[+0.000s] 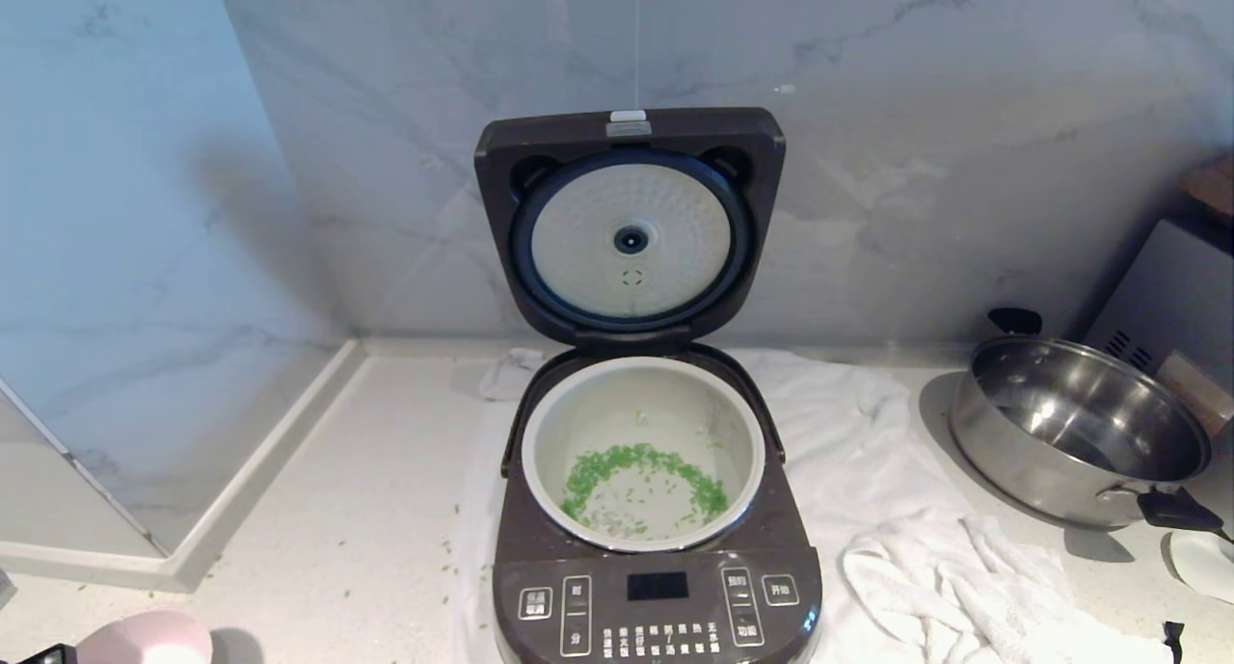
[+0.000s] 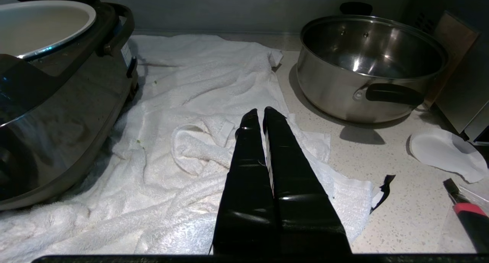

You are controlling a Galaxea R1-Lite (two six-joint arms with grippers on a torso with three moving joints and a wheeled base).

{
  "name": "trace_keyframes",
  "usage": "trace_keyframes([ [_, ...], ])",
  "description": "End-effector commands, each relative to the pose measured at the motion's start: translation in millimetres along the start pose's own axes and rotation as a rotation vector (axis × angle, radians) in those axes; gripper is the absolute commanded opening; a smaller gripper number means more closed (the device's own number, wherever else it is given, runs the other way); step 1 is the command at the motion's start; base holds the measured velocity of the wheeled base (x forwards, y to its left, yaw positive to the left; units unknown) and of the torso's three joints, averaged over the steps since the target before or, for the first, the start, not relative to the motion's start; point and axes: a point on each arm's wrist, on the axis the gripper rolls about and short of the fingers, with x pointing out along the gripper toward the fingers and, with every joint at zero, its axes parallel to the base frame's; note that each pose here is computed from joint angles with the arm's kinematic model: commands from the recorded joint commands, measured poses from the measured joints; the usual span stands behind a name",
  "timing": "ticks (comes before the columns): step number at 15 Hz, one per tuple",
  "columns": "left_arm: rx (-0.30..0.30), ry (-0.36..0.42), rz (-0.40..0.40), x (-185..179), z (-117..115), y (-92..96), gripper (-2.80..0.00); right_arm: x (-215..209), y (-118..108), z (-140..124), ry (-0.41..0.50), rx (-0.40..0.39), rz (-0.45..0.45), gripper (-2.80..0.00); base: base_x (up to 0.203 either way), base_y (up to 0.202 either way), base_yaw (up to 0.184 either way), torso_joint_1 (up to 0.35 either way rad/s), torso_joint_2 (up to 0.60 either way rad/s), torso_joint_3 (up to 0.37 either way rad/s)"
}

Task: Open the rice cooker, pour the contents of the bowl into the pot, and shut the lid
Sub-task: Place the bowl on the table

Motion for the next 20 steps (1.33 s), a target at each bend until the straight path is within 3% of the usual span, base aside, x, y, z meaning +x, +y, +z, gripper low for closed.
trace_keyframes([
  [1, -0.043, 0.027, 0.012, 10, 8, 18.7, -2.80, 0, 0, 0, 0.001, -0.002, 0.001, -2.80, 0.000, 0.000, 0.000, 0.000, 0.00, 0.000],
  [9, -0.100, 0.055, 0.020, 35, 32, 40.1, -2.80, 0, 0, 0, 0.001, 0.000, 0.001, -2.80, 0.000, 0.000, 0.000, 0.000, 0.00, 0.000],
  [14, -0.182, 0.048, 0.053, 51, 49, 73.1, -2.80, 0, 0, 0, 0.001, 0.000, 0.001, -2.80, 0.000, 0.000, 0.000, 0.000, 0.00, 0.000],
  [20, -0.192, 0.052, 0.049, 53, 50, 74.6, -2.80, 0, 0, 0, 0.001, 0.000, 0.001, -2.80, 0.000, 0.000, 0.000, 0.000, 0.00, 0.000],
])
